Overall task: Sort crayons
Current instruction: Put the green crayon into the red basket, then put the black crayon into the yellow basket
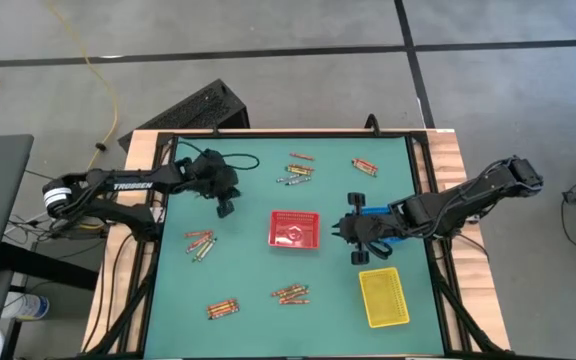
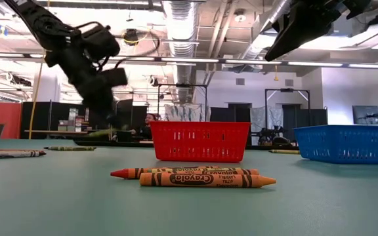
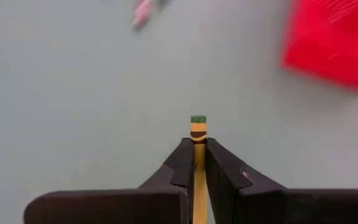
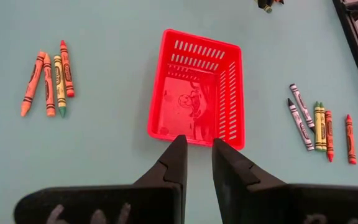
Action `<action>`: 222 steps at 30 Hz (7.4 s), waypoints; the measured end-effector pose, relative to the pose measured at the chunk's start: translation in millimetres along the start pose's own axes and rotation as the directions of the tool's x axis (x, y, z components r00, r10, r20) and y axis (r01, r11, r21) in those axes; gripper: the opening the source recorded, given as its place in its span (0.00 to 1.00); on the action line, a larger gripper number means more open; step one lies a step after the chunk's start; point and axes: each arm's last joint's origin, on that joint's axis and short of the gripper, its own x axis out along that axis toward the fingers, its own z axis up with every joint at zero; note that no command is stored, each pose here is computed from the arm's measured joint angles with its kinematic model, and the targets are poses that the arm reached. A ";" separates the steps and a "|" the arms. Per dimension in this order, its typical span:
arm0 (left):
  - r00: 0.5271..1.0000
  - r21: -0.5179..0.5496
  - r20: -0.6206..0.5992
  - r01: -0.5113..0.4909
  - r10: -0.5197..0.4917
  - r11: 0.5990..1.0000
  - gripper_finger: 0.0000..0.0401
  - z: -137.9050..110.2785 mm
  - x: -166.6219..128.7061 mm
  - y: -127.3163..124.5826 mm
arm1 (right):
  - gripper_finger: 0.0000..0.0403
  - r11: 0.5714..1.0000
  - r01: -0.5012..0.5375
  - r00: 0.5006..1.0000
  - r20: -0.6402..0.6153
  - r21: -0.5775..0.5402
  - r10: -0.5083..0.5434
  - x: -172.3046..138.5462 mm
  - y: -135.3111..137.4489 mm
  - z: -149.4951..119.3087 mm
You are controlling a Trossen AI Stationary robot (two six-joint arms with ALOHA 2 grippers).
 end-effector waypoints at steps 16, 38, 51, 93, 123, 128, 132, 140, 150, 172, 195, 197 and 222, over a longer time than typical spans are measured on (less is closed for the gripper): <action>0.793 0.290 0.481 0.258 -0.374 0.922 0.03 54.9 -8.5 -81.0 | 0.17 1.000 0.001 1.000 0.000 0.000 -0.001 0.1 -0.2 0.0; 0.946 0.345 0.174 0.202 -0.274 0.917 0.03 104.8 78.8 -139.0 | 0.17 0.994 -0.007 0.999 -0.037 0.109 0.011 -2.3 5.8 -4.7; 0.983 0.355 -0.026 0.177 -0.179 0.918 0.03 105.9 114.2 -141.9 | 0.17 0.993 -0.028 0.999 -0.036 0.112 0.032 -5.7 14.6 -6.0; 0.864 0.409 -0.358 -0.196 0.354 0.891 0.38 96.8 58.3 -125.4 | 0.17 0.995 0.003 0.999 -0.045 0.103 0.001 -2.6 6.1 -5.6; 0.913 -0.020 -0.291 0.293 -0.286 0.956 0.38 -24.8 -64.5 -167.4 | 0.17 0.982 0.069 0.995 0.059 0.176 -0.080 4.6 -16.3 7.7; 0.864 0.033 -0.292 0.437 -0.409 0.899 0.38 -33.6 -52.9 -203.5 | 0.17 0.983 0.047 0.993 0.095 0.175 -0.065 2.9 -11.3 10.9; 0.838 0.063 -0.264 0.509 -0.477 0.858 0.38 -39.6 -45.0 -226.7 | 0.17 0.985 0.025 0.993 0.107 0.169 -0.043 0.5 -4.4 11.3; 0.810 0.007 -0.261 0.545 -0.525 0.838 0.38 -53.1 -32.5 -251.2 | 0.17 0.985 -0.026 0.994 0.112 0.169 0.007 7.4 20.3 11.2; 0.834 0.125 -0.245 0.532 -0.494 0.837 0.38 -43.4 -46.8 -281.6 | 0.17 0.994 -0.070 0.989 0.139 0.086 0.057 38.8 73.0 7.1; 0.895 0.241 -0.213 0.437 -0.392 0.867 0.38 -79.2 -44.3 -316.7 | 0.17 0.990 -0.129 0.964 0.241 0.065 0.110 35.2 103.7 9.1; 0.911 0.227 -0.274 0.373 -0.309 0.900 0.38 -101.3 -35.7 -318.7 | 0.17 0.989 -0.129 0.965 0.239 0.069 0.109 36.2 102.2 9.4; 0.911 0.222 -0.274 0.372 -0.309 0.901 0.38 -101.3 -35.7 -318.7 | 0.17 0.989 -0.129 0.965 0.239 0.069 0.109 36.2 102.2 9.4; 0.897 0.220 -0.302 0.396 -0.324 0.891 0.38 -102.1 -36.2 -318.9 | 0.17 0.989 -0.135 0.965 0.235 0.068 0.116 36.2 102.4 9.0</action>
